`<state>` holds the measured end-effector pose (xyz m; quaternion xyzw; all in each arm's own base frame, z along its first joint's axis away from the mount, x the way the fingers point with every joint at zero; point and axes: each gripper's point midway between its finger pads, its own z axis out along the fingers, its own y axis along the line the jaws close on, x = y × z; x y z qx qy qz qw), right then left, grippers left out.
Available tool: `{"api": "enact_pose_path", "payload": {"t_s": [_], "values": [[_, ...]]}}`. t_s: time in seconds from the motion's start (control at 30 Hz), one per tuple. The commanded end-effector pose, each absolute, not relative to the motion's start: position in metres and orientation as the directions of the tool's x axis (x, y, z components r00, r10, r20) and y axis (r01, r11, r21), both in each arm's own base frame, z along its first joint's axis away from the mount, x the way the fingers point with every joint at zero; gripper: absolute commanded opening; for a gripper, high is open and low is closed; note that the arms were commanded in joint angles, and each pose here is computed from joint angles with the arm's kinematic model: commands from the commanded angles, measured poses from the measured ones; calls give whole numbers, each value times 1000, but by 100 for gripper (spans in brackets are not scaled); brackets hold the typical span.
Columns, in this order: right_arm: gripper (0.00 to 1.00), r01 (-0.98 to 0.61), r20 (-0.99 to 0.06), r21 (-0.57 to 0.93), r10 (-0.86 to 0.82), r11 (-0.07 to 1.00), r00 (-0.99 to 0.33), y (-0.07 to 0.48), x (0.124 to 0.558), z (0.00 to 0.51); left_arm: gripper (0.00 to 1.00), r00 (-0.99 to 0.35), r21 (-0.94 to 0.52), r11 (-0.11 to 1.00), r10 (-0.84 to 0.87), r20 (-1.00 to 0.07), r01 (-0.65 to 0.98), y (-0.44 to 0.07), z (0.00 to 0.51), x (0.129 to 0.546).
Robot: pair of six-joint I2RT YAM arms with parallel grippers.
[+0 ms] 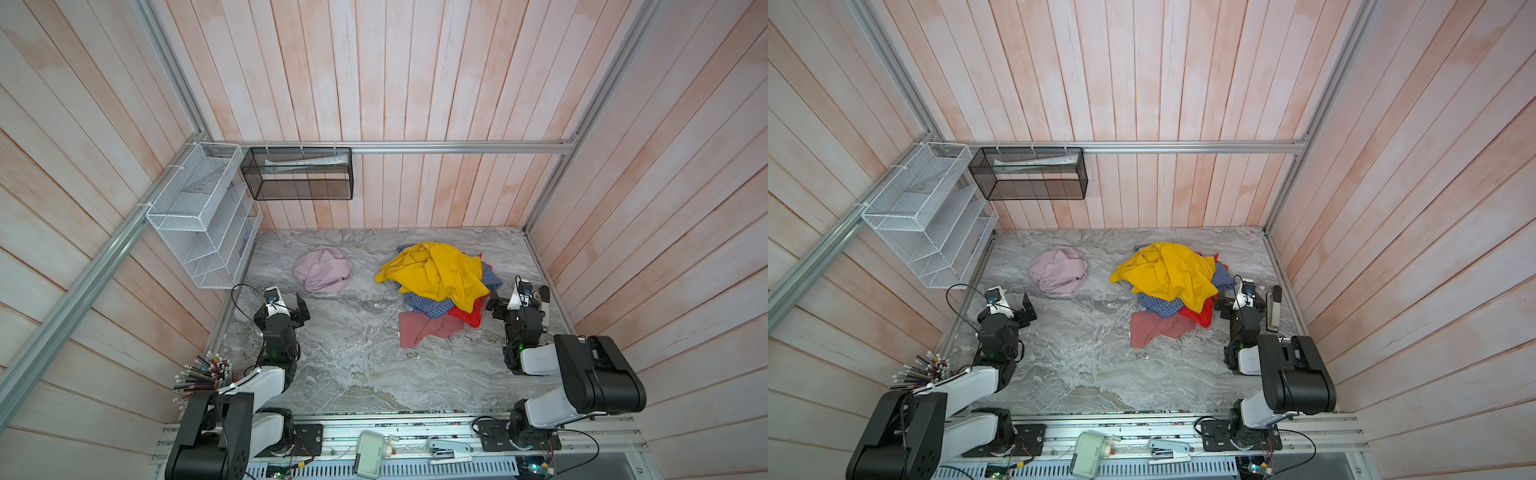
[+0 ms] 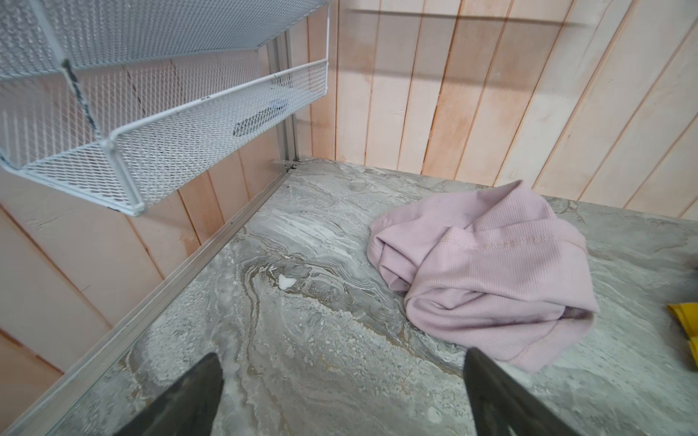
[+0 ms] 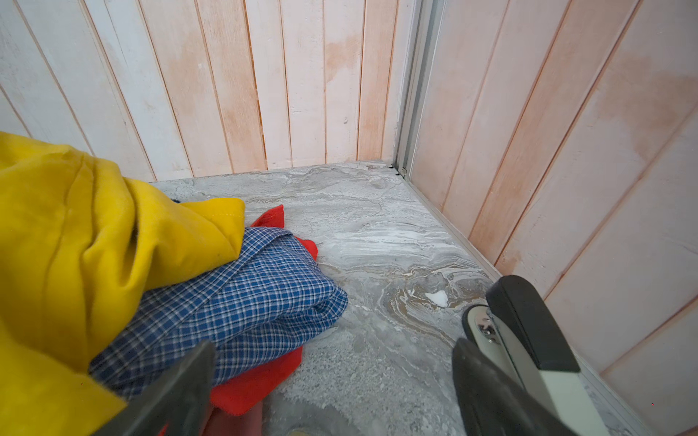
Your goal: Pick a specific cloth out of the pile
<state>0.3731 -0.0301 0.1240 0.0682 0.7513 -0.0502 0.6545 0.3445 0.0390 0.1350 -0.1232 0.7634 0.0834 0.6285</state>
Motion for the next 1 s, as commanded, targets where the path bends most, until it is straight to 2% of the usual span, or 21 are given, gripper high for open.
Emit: {"api": "enact_pose_path", "payload": {"t_s": [0.0, 0.23, 0.43, 0.5, 0.97], "values": [[98, 167, -990, 27, 49, 986, -132, -31, 375, 125, 100, -69, -62, 964, -83, -994, -260, 38, 156, 358], [98, 165, -990, 26, 48, 986, -133, -30, 375, 125, 100, -52, -95, 975, -107, -993, -202, 40, 144, 370], [98, 166, -990, 25, 48, 986, -133, -31, 375, 125, 100, -93, -72, 988, -85, -992, -137, 29, 133, 382], [98, 166, -990, 26, 49, 986, -133, -31, 375, 125, 100, -126, -70, 988, -87, -988, -134, 27, 128, 383], [97, 166, -990, 26, 49, 986, -132, -31, 375, 126, 100, -130, -22, 990, -40, -991, -139, 22, 129, 386]]}}
